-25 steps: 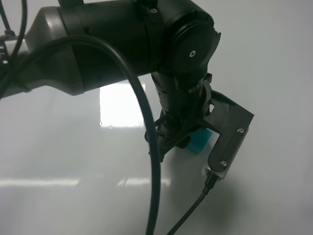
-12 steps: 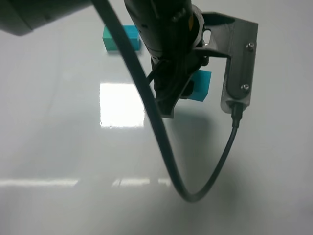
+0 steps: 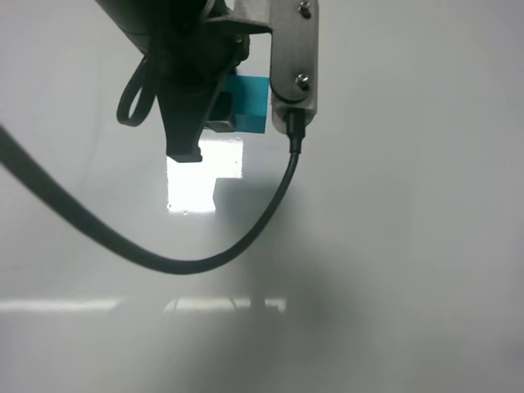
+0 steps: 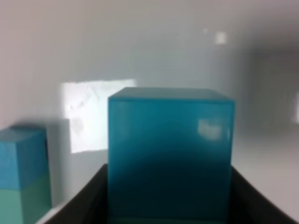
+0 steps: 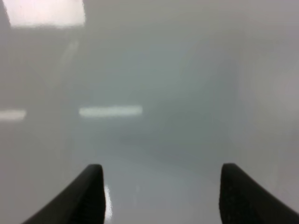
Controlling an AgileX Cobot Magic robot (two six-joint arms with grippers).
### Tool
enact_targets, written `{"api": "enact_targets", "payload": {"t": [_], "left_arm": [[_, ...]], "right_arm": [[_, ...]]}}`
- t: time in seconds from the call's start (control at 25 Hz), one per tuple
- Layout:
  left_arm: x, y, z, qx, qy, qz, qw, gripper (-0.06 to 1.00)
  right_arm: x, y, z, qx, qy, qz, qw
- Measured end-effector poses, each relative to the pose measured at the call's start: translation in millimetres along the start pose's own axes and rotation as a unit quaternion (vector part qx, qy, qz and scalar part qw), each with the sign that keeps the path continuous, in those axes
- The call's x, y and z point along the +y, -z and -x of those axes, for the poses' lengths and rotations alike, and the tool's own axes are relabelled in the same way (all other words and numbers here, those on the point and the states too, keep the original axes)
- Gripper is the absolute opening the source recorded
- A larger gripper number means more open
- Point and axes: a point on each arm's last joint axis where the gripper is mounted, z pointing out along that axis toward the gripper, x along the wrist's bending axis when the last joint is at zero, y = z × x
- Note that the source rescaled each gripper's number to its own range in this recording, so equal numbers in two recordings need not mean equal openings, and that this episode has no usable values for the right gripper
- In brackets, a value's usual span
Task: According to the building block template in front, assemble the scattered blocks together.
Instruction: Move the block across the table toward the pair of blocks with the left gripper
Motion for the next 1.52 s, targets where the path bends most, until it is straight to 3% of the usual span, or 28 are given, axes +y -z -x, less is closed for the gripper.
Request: {"api": "enact_targets", "payload": {"t": [0.36, 0.84, 1.52], "left_arm": [[-54.5, -17.2, 5.6, -0.055, 0.060, -0.040, 0.996, 0.02], [-64.2, -39.9, -2.7, -0.024, 0.040, -0.003, 0.999, 0.02], [-71.7, -57.1, -4.4, -0.040, 0.036, -0.005, 0.999, 0.02]], "right_arm": [[0.0, 0.0, 0.0, 0.000, 0.000, 0.000, 1.000], [0.0, 0.0, 0.0, 0.000, 0.000, 0.000, 1.000], [0.0, 0.0, 0.0, 0.000, 0.000, 0.000, 1.000]]}}
